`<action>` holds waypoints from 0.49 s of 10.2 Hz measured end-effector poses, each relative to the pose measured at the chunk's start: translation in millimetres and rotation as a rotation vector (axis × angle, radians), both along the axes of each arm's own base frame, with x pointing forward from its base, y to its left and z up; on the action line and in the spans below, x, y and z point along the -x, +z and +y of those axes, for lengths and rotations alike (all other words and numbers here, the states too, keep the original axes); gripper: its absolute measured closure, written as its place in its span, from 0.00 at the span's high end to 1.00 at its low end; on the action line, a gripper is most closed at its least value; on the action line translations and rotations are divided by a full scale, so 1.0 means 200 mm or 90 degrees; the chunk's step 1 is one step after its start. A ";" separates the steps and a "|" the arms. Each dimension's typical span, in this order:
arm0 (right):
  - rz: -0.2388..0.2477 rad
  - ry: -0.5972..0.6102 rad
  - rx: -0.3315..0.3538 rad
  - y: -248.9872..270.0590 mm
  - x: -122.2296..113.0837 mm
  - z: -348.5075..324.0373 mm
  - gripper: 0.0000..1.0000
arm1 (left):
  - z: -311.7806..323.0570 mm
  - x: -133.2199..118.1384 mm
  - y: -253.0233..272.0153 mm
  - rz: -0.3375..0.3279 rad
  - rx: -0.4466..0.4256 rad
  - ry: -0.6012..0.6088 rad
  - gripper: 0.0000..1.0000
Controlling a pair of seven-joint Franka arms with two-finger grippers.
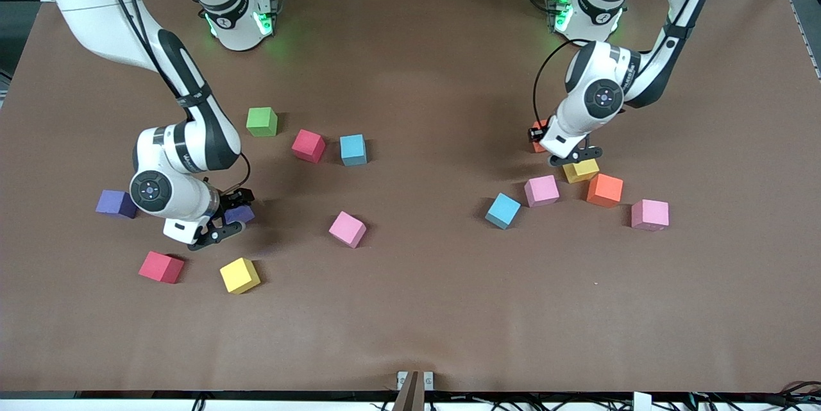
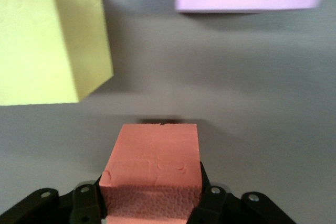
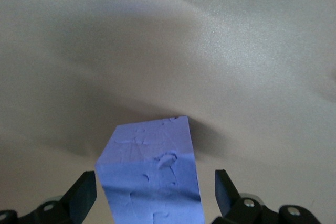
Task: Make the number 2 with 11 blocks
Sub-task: 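Grasp and lift the blue block and orange block with both grippers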
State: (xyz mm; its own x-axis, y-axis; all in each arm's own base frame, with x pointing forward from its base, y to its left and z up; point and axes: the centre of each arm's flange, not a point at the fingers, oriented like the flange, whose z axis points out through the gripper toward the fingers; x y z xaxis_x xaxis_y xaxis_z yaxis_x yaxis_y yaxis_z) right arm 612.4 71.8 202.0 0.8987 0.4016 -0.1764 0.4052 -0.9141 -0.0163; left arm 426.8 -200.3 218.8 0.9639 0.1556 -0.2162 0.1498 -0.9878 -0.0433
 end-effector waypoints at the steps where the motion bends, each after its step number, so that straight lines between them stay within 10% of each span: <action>1: -0.002 0.000 -0.001 -0.02 0.00 0.00 1.00 | -0.12 0.01 0.06 -0.006 -0.001 -0.015 0.59; 5: -0.004 -0.001 0.001 -0.04 0.00 -0.01 0.98 | -0.59 0.16 0.19 -0.029 -0.001 -0.057 0.56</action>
